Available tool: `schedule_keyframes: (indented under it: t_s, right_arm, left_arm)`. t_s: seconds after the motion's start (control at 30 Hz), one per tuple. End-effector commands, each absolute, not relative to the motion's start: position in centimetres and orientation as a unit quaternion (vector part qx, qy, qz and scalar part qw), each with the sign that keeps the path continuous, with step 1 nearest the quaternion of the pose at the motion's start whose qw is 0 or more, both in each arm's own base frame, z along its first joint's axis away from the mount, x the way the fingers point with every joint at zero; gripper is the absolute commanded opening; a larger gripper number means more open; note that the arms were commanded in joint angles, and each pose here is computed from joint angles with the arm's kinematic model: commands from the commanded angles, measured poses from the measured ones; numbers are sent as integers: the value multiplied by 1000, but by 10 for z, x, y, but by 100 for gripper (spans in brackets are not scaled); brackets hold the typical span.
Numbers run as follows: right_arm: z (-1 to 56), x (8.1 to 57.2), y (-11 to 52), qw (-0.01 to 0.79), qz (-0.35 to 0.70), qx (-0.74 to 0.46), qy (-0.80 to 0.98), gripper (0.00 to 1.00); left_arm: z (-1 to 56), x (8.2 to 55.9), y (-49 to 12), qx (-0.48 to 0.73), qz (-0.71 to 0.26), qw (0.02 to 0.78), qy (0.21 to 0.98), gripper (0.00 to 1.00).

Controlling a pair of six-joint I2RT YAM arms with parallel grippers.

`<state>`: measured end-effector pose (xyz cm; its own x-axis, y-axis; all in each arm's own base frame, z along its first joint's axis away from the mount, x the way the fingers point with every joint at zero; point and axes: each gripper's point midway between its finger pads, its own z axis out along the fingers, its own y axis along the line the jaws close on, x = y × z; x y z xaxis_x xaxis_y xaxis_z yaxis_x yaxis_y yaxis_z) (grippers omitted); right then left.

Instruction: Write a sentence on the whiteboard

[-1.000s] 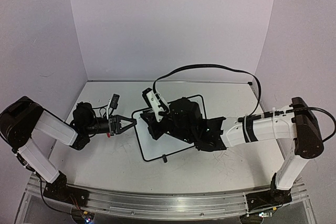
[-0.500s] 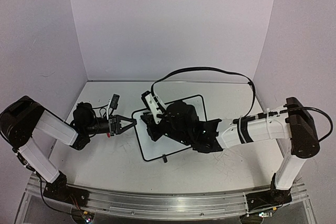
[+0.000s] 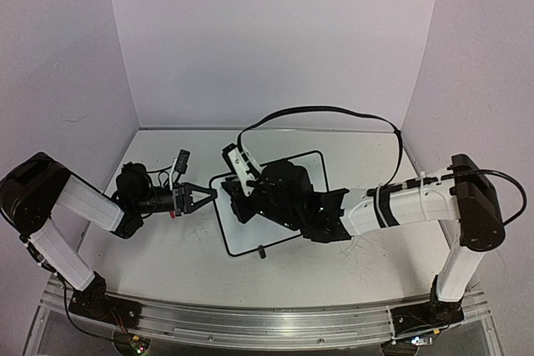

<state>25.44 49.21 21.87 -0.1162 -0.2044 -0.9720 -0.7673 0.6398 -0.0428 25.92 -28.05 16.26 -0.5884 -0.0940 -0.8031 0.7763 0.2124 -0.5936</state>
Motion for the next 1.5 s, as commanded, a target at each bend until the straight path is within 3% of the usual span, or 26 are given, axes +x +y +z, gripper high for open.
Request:
schedule_keyframes:
  t_s: [0.0,1.47]
  right_arm:
    - [241,259,502,595,255,-327,688,0]
    - [213,262,495,575,245,-309,716,0]
  left_arm:
    - [164,248,-282,257,-591,360,675,0]
    - [172,246,-281,259,-594,363,670,0]
